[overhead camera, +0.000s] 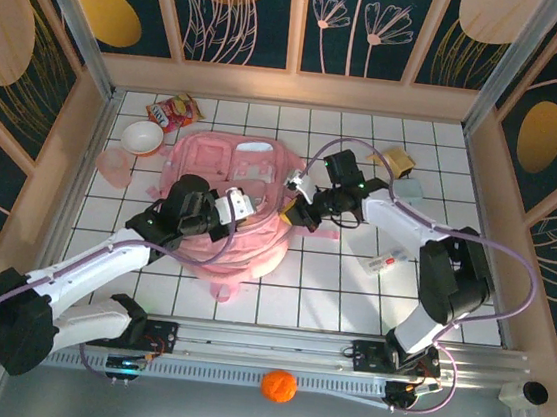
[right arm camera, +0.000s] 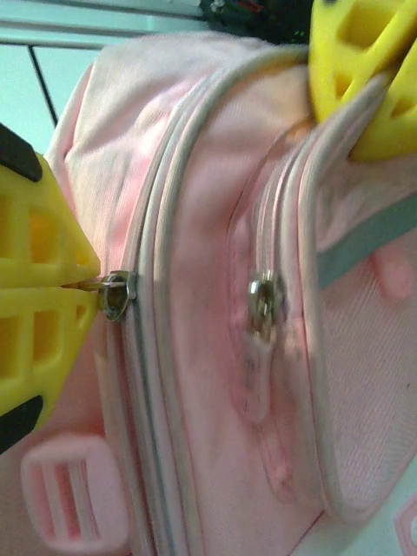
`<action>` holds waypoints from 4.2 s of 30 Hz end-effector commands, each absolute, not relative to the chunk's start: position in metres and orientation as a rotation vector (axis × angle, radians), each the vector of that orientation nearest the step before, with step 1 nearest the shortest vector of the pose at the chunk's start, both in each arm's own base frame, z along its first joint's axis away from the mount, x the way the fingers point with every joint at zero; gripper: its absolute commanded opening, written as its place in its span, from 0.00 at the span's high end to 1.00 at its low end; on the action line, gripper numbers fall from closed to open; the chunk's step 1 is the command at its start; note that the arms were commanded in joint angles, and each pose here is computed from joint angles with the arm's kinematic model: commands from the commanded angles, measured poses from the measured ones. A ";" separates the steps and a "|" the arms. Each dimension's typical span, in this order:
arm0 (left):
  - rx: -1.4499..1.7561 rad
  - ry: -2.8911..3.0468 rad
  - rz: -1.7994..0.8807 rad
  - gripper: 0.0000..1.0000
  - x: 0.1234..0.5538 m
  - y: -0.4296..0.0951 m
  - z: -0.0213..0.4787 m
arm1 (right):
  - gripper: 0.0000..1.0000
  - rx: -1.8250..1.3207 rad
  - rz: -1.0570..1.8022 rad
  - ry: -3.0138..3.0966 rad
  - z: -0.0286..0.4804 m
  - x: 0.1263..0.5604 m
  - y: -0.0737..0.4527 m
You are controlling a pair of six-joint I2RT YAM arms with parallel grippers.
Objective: Pack the student bag
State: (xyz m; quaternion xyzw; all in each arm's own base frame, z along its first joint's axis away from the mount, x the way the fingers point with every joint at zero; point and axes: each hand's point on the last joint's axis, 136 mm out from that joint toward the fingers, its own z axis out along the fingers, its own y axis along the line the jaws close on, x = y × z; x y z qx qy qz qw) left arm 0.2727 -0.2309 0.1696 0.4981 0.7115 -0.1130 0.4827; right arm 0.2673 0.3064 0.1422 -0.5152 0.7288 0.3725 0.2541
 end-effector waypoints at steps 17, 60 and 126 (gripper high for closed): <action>0.146 1.959 -0.495 1.00 0.343 -0.248 0.211 | 1.00 -0.979 1.149 2.085 0.176 0.216 0.315; -0.513 1.473 -0.936 1.00 0.414 -0.297 0.377 | 1.00 -0.170 1.208 2.060 0.176 0.190 0.355; -0.003 1.771 -0.828 1.00 0.379 -0.328 0.319 | 0.44 0.103 1.384 2.004 0.202 0.280 0.324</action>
